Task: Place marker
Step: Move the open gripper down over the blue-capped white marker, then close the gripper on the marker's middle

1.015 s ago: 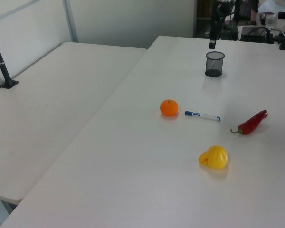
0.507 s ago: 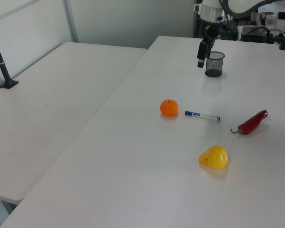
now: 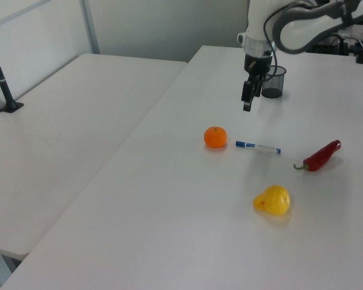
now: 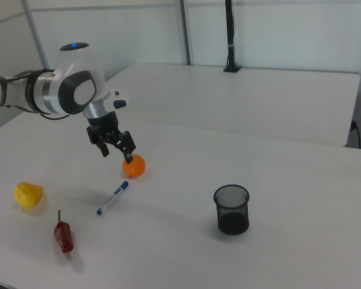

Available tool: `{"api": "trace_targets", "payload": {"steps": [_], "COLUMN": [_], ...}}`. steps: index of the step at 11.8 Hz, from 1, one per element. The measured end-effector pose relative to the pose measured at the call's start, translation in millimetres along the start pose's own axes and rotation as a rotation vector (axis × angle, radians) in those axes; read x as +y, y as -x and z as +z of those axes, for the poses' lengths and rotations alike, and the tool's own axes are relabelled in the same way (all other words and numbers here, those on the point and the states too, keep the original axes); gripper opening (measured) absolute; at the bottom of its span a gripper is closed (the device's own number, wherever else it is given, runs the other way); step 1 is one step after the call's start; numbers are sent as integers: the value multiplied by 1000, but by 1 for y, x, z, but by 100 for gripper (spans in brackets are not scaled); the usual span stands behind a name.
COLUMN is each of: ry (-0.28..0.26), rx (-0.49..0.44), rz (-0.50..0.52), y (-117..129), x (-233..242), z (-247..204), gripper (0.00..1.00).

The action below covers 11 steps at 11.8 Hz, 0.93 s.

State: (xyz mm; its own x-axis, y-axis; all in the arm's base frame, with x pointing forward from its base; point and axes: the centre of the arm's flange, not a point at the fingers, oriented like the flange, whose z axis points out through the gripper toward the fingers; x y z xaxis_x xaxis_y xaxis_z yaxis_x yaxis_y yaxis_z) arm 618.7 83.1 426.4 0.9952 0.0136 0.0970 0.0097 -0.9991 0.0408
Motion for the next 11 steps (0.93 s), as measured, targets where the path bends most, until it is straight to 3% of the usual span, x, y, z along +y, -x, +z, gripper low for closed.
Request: {"api": "trace_targets", "payload": {"steps": [2,7,8,10,11], "ry": [48,72,79,86,79], "rx": [-4,-42,-49,-50,-33], "rz": [11,-7,-13,-29,-34], "y": [-3,-3,-2,-1,-1], "x": [-16,-32,-32,-37,-39], "z": [33,81,86,96,100], "gripper": [100,95,88,85,77]}}
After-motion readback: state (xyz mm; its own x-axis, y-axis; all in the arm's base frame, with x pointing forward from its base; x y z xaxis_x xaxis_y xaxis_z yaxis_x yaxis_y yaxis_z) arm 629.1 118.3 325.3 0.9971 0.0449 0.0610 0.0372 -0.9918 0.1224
